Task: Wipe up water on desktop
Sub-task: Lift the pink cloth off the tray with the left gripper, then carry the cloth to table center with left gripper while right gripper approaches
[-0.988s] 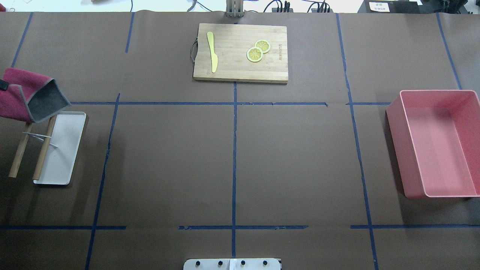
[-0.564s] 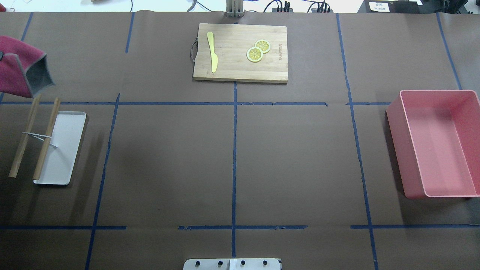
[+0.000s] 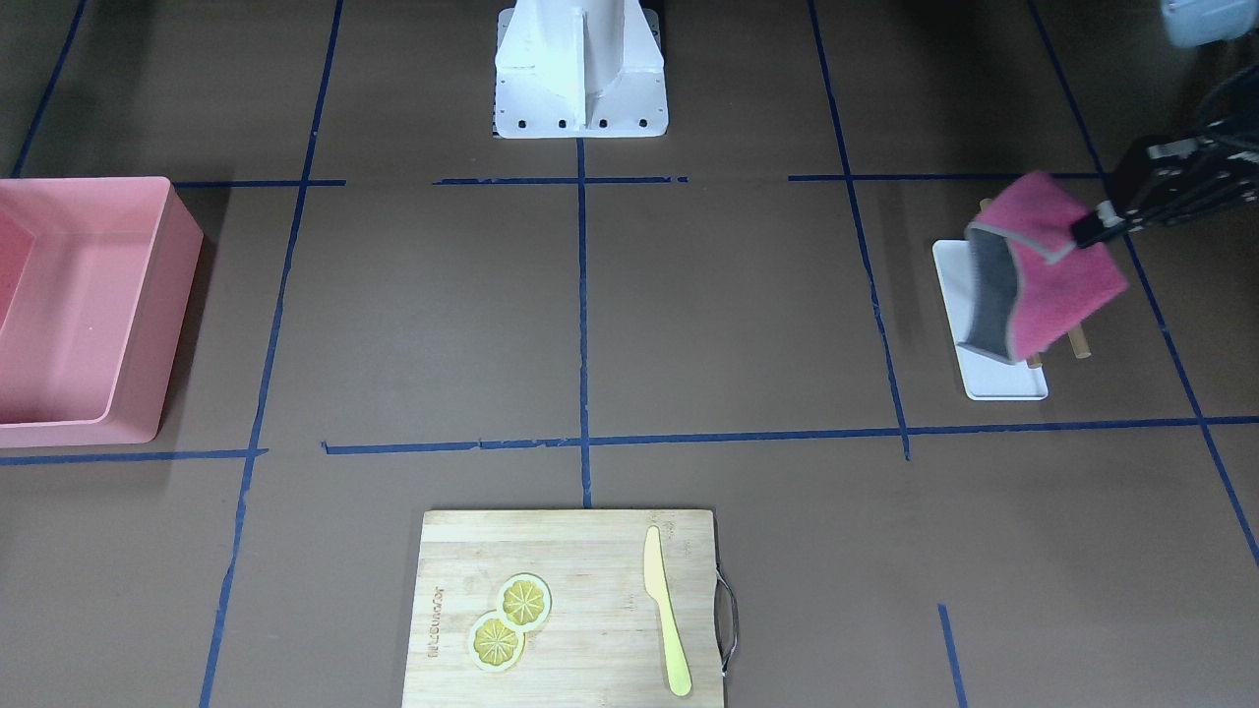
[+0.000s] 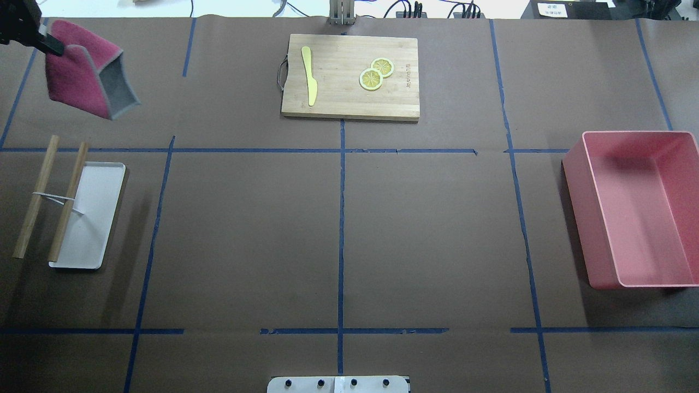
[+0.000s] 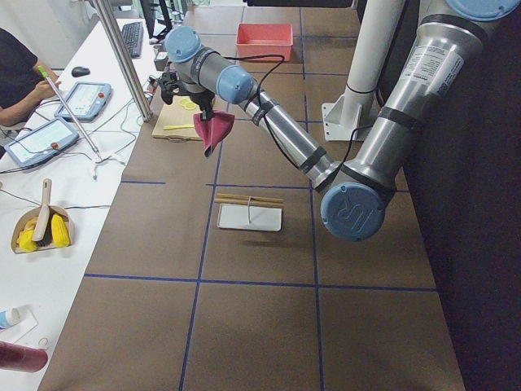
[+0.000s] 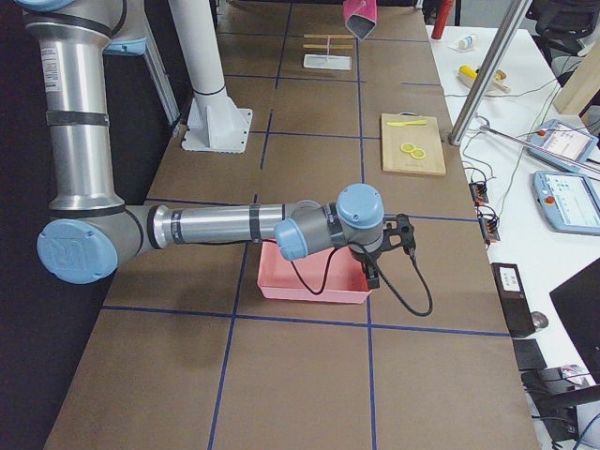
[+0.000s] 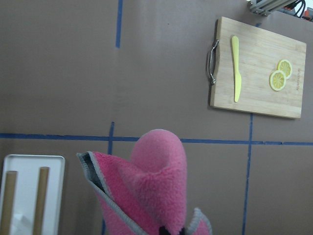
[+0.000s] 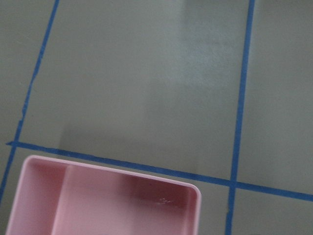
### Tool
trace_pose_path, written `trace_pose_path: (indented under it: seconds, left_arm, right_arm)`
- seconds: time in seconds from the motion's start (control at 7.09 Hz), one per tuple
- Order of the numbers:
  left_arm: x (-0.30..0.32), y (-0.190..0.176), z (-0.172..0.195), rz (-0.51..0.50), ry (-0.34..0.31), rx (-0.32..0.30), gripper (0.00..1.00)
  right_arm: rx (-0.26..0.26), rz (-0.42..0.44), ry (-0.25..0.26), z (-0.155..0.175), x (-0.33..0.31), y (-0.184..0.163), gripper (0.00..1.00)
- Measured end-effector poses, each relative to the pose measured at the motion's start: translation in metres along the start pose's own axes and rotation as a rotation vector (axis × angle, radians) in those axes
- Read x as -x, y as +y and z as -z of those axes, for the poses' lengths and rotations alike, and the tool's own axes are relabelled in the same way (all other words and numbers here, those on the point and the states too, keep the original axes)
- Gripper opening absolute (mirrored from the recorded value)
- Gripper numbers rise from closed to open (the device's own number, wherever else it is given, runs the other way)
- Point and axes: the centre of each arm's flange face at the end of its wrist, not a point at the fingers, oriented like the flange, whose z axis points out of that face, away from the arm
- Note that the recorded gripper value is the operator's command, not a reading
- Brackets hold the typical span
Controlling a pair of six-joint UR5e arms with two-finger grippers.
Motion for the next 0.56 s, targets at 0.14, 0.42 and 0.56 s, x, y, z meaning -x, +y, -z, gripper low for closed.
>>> trace_pose_path:
  seconds: [0.14,0.42,0.56]
  left_arm:
    - [-0.016,0.006,-0.023,0.023,-0.006,0.004,0.02]
    - [-0.044,0.019,-0.075,0.064,-0.021,-0.02,0.02]
    - [-0.055,0.026,-0.1,0.082,-0.022,-0.045,0.02]
  right_arm:
    - [-0.017,0.003,-0.04,0.001,0.067,-0.024,1.0]
    - [-0.047,0.098,-0.123,0.003,0.201,-0.052,1.0]
    - [-0.061,0.147,-0.157,0.002,0.261,-0.062,1.0]
